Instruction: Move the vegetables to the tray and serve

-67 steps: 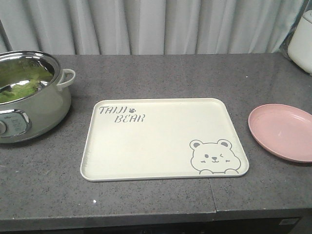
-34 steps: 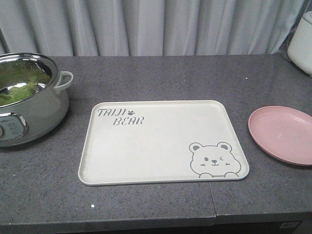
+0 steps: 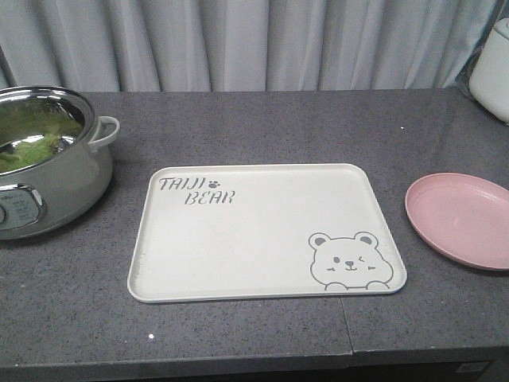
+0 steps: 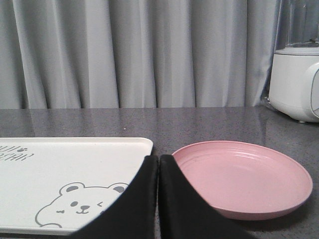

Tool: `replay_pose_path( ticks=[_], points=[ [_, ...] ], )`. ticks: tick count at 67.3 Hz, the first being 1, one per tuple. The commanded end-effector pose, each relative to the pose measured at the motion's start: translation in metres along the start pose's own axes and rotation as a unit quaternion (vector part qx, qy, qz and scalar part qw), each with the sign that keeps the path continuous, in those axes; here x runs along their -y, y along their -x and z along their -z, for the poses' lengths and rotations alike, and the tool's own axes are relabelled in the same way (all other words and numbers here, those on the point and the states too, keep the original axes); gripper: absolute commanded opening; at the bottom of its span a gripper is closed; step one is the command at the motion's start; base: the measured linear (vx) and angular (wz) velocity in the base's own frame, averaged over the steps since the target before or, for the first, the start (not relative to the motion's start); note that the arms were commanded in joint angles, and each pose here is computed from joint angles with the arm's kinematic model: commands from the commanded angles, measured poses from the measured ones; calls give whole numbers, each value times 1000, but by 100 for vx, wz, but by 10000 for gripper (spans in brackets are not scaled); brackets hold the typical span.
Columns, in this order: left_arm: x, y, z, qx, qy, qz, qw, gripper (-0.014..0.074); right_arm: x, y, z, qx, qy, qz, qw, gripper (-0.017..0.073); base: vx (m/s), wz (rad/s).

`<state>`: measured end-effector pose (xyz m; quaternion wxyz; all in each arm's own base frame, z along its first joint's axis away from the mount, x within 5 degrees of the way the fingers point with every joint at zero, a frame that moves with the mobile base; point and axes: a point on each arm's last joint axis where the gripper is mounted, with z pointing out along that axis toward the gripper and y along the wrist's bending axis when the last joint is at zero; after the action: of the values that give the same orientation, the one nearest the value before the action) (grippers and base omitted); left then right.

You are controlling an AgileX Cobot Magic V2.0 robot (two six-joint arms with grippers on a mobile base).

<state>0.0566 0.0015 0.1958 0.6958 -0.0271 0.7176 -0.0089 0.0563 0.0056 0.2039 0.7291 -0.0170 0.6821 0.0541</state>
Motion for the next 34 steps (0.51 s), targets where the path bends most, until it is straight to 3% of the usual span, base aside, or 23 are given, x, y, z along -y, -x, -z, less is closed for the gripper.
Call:
replay_pose_path(
  ticks=[1, 18, 27, 34],
  points=[
    [1, -1, 0, 33, -7, 8, 999, -7, -1, 7, 1, 48, 4, 4, 999, -4, 0, 0],
    [1, 13, 2, 67, -9, 10, 998, -7, -2, 25, 2, 75, 5, 6, 997, -4, 0, 0],
    [3, 53, 12, 109, -12, 13, 994, -7, -3, 66, 1, 59, 1, 17, 998, -4, 0, 0],
    [5, 92, 20, 114, -12, 13, 993, -7, -4, 100, -6, 30, -6, 43, 999, -4, 0, 0]
  ],
)
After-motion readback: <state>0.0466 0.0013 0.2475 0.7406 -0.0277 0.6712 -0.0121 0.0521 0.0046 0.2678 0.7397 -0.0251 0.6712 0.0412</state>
